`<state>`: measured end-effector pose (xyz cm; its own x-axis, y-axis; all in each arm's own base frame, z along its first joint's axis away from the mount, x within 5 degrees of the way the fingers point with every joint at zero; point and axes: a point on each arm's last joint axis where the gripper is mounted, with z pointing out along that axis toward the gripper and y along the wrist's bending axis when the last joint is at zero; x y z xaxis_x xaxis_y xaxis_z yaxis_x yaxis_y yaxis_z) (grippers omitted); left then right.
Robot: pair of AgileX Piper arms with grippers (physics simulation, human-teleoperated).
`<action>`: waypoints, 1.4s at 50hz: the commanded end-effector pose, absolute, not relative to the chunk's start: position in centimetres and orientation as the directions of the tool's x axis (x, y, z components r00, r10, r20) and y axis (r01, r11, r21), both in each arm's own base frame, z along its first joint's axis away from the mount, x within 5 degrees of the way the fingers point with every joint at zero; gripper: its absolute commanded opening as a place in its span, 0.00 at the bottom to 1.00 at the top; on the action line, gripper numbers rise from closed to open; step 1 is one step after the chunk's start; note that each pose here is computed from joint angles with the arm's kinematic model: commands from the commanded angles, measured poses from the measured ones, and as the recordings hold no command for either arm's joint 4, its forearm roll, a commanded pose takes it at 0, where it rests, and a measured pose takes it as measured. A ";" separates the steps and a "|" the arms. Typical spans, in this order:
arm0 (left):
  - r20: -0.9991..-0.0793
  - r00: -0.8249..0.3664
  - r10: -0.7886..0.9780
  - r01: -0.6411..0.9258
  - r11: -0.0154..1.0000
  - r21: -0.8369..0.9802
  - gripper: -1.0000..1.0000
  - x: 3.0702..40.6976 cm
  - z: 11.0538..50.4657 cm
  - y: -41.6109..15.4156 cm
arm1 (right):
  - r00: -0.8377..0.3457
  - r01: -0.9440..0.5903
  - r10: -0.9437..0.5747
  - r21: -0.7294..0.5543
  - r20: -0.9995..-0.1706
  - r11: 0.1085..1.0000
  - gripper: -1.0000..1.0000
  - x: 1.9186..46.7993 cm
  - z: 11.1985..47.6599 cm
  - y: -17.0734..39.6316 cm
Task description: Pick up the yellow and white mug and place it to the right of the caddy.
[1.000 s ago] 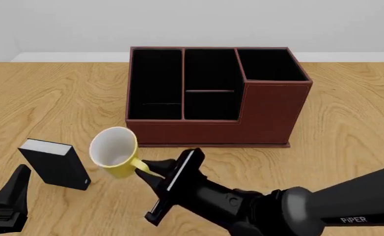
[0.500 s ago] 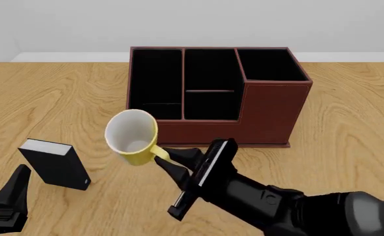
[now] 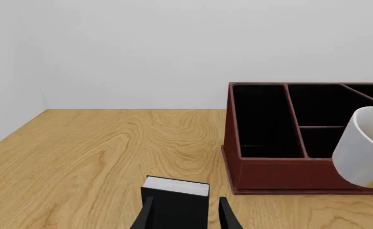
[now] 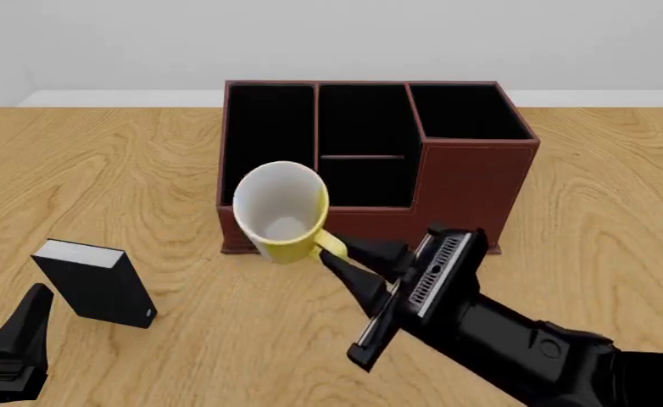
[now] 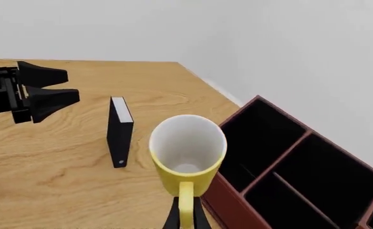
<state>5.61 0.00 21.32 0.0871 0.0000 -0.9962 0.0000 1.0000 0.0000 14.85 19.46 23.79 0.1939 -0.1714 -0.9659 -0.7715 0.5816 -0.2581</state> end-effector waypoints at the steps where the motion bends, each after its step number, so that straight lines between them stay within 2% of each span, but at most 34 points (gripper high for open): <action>1: -0.996 0.087 0.000 0.000 1.000 0.000 1.00 5.6 21.3 0.0 | 0.205 -0.738 -0.150 -0.253 -0.967 0.625 0.00 14.4 25.1 17.2; 20: -0.996 0.087 0.000 0.000 1.000 0.000 1.00 5.6 21.3 0.0 | 0.216 -0.674 -0.120 -0.237 -0.969 0.700 0.00 13.4 27.3 13.4; 36: -0.996 0.087 0.000 0.000 1.000 0.000 1.00 5.6 21.3 0.0 | 0.214 -0.628 -0.117 -0.228 -0.970 0.744 0.00 13.0 27.7 11.5; 70: -0.996 0.087 0.000 0.000 1.000 0.000 1.00 5.6 21.3 0.0 | 0.233 -0.550 -0.123 -0.235 -0.965 0.801 0.00 12.0 29.1 8.8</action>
<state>5.61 0.00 21.32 0.0871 0.0000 -0.9962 0.0000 1.0000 0.0000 12.40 9.55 28.56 0.2261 -0.1327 -0.9650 -0.5725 0.7834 -0.2419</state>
